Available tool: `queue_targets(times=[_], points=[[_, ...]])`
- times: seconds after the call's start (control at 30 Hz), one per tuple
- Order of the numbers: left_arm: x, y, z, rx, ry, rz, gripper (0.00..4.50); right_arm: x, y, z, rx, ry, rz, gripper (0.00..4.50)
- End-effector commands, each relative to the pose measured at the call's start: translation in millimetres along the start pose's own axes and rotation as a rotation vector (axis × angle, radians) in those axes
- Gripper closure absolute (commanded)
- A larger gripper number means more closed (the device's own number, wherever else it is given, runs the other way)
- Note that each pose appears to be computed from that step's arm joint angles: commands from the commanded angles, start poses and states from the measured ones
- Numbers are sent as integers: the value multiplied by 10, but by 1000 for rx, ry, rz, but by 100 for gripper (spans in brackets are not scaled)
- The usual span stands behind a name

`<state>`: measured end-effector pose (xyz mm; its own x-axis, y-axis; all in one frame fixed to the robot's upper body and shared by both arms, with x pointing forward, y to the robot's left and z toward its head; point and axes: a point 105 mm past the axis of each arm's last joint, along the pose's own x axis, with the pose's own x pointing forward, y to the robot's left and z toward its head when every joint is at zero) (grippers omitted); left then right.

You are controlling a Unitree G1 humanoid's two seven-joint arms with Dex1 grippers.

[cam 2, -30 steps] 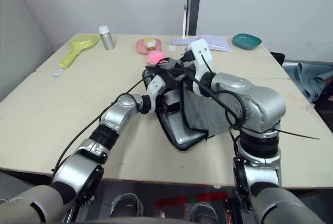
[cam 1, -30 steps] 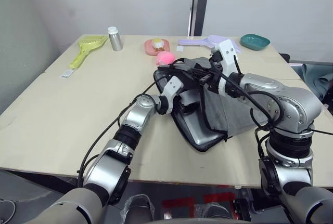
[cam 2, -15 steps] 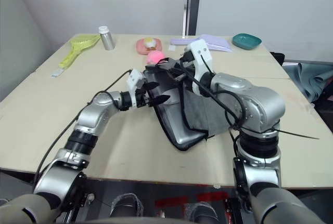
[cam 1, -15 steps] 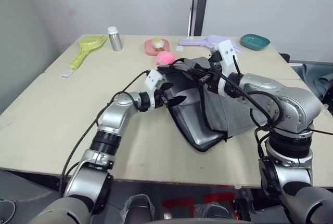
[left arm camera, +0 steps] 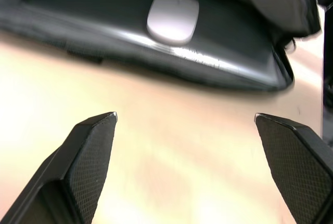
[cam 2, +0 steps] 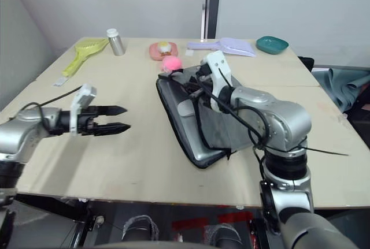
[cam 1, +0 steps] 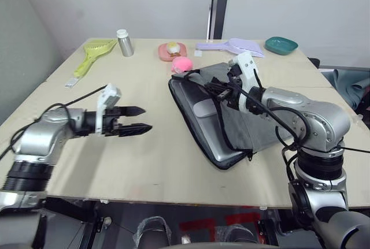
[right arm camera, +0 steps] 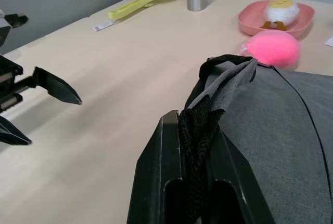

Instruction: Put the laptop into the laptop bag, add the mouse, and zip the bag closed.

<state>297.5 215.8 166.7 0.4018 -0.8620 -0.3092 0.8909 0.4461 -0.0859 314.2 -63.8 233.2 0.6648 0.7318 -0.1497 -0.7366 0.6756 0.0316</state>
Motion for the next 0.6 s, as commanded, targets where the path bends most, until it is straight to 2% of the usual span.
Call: queue_targets(times=[0.03, 0.13, 0.23, 0.33, 0.47, 0.6], points=[[-271, 70, 173, 44, -76, 35, 5, -33, 83, 69, -40, -36, 46, 419], [-380, 96, 217, 49, -106, 56, 5, -27, 85, 43, -46, -24, 60, 419], [-461, 63, 196, 74, -84, 50, 5, -12, 129, -14, -31, 4, 105, 419], [-568, 116, 185, 82, -70, 91, 0, 28, 171, -204, 22, 96, 150, 334], [-665, 158, 264, 95, -84, 119, 0, -27, 208, -347, 20, 164, 196, 195], [-741, 185, 369, 105, -107, 139, 0, -236, 6, -515, 1, 247, 144, 54]])
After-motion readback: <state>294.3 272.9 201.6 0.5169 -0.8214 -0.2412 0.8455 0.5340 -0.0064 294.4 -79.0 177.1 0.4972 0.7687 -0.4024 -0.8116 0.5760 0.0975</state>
